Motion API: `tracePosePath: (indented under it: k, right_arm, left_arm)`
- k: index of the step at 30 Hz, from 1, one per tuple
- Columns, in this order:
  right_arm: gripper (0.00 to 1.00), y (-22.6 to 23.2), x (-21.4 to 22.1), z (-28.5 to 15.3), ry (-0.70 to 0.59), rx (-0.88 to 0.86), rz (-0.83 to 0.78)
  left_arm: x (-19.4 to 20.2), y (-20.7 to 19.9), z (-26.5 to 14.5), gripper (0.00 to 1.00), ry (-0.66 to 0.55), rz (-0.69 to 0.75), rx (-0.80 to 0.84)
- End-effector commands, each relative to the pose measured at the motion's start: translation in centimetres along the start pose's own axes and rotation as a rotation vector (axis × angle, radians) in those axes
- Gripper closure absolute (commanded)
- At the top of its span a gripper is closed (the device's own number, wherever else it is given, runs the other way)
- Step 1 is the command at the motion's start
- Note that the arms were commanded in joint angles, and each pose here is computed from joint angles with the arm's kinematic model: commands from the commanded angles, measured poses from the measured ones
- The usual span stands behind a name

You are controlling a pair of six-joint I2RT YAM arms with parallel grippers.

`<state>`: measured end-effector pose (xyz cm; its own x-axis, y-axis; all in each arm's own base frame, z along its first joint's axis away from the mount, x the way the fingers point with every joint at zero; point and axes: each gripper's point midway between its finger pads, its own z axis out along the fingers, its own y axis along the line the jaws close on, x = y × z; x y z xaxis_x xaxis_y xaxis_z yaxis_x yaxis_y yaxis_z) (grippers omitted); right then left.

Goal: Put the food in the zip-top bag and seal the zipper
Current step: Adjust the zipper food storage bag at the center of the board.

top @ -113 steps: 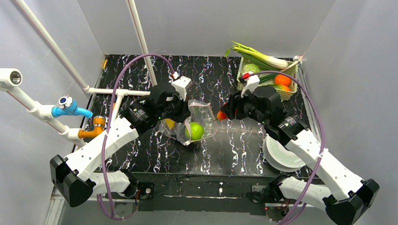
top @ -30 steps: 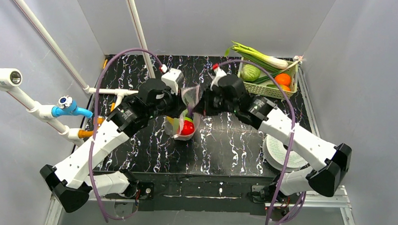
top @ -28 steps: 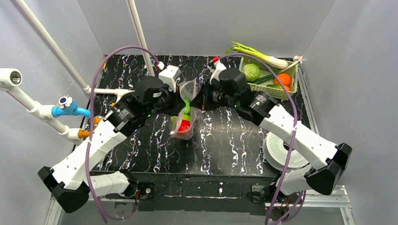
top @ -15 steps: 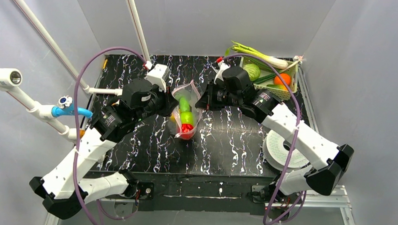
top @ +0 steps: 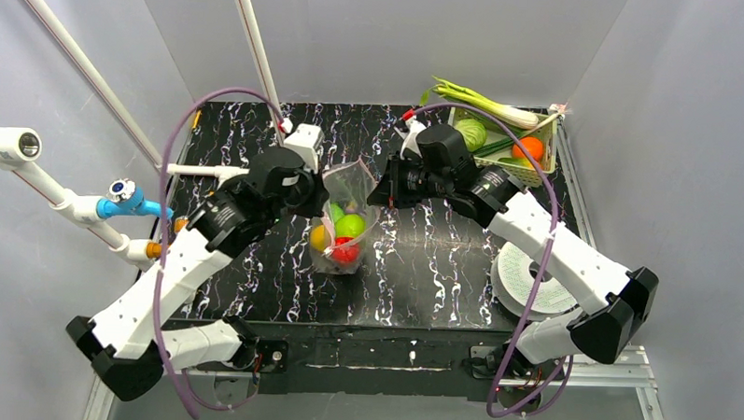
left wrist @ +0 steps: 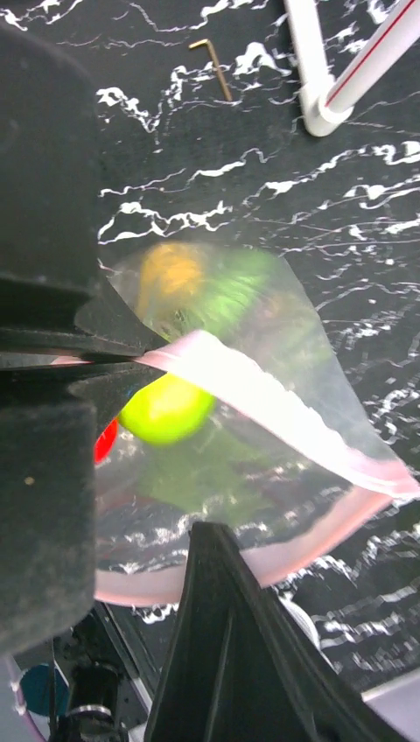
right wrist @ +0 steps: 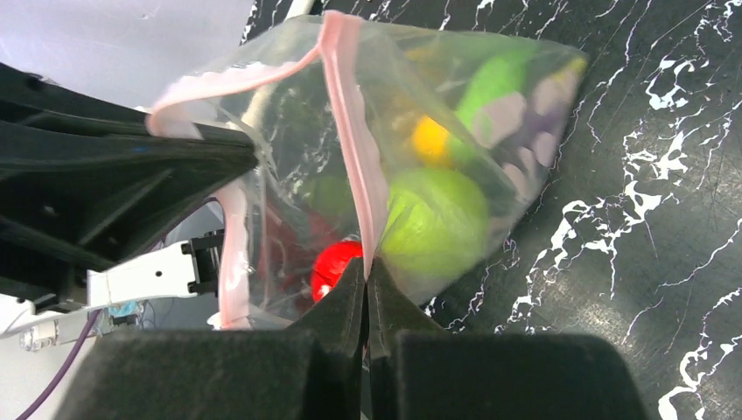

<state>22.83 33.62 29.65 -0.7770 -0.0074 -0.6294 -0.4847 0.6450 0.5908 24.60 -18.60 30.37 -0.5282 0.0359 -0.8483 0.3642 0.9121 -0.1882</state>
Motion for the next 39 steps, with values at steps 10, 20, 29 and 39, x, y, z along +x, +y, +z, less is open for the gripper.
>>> tracePosePath:
  k: [10, 20, 29, 39]
  right_arm:
    - [0.87, -0.3, -0.5, 0.6, -0.017, -0.022, -0.052]
    - [0.64, -2.5, -0.4, 1.4, 0.003, 0.038, -0.038]
    - [0.52, -3.8, -6.3, -2.3, -0.187, 0.082, -0.071]
    - [0.31, -13.1, -12.8, -8.9, -0.479, 0.47, -0.088]
  left_arm:
    - [-3.4, -1.6, 0.1, 1.0, -0.046, 0.073, 0.059]
    - [1.5, 0.0, 3.5, 1.0, 0.048, 0.118, 0.012]
    - [2.9, -0.5, 4.5, 1.0, 0.088, 0.128, 0.046]
    - [3.2, -0.5, 4.8, 1.0, 0.099, 0.127, 0.042]
